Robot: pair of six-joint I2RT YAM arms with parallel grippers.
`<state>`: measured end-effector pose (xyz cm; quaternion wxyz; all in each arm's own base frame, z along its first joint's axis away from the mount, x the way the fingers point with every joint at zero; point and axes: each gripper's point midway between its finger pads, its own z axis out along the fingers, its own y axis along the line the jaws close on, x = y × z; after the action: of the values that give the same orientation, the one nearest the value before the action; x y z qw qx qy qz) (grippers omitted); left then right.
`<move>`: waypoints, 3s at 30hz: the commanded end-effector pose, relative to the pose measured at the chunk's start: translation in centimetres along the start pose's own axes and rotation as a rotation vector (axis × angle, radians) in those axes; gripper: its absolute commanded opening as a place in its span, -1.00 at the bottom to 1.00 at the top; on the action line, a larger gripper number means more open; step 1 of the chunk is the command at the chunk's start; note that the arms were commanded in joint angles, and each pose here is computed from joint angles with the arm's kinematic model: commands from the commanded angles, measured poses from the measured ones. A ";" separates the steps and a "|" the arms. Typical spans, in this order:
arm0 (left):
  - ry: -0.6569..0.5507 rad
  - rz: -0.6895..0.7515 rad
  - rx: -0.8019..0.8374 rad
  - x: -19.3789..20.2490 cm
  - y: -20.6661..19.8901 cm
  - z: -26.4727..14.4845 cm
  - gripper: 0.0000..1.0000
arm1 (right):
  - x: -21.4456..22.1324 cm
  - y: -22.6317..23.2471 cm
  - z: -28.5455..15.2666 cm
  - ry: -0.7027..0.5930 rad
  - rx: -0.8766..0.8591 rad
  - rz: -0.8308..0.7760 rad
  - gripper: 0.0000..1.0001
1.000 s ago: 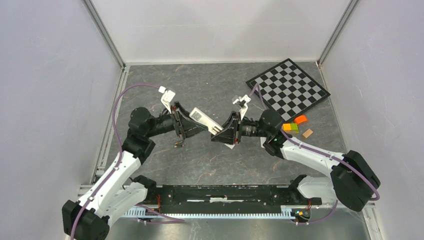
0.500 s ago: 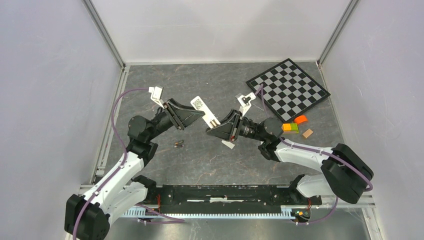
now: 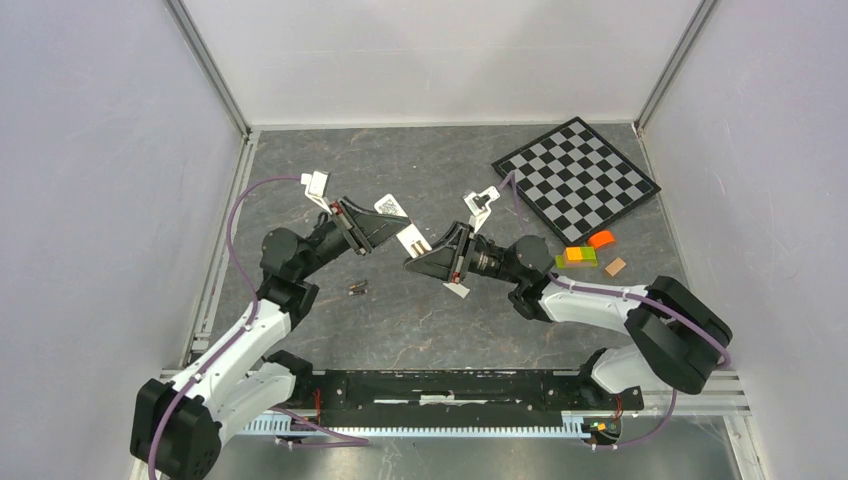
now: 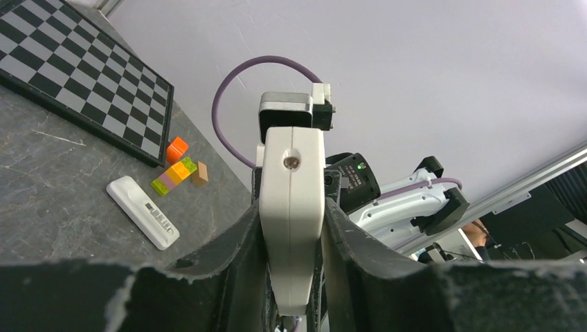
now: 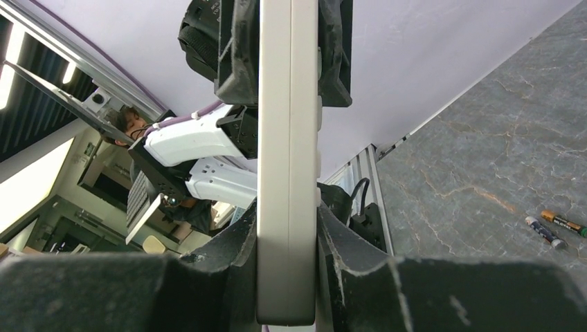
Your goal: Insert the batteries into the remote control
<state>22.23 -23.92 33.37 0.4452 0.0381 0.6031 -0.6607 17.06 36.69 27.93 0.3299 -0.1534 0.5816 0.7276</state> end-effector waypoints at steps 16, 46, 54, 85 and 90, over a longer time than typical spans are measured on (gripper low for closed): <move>0.016 0.158 -0.246 -1.1 2.8 -0.5 -0.96 | -0.5 -1.5 0.3 -0.008 0.080 -0.137 0.45; -0.330 0.566 -1.232 -11.1 4.6 -18.4 -0.96 | 11.3 -20.2 8.6 0.537 0.736 -0.550 -0.14; -0.319 0.561 -1.208 -10.9 4.4 -18.0 -0.96 | 12.5 -22.4 8.9 0.593 0.778 -0.579 -0.07; -0.360 0.578 -1.207 -11.8 3.3 -18.5 -0.96 | 16.6 -24.9 6.2 0.859 0.860 -0.633 -0.19; -0.374 0.589 -1.210 -12.2 2.9 -18.6 -0.96 | 17.5 -25.5 6.1 0.932 0.909 -0.693 -0.44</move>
<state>22.59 -2.52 30.63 0.6155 -0.1671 0.7672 -0.0682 22.70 51.24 2.01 0.3104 -0.4373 0.8230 0.1873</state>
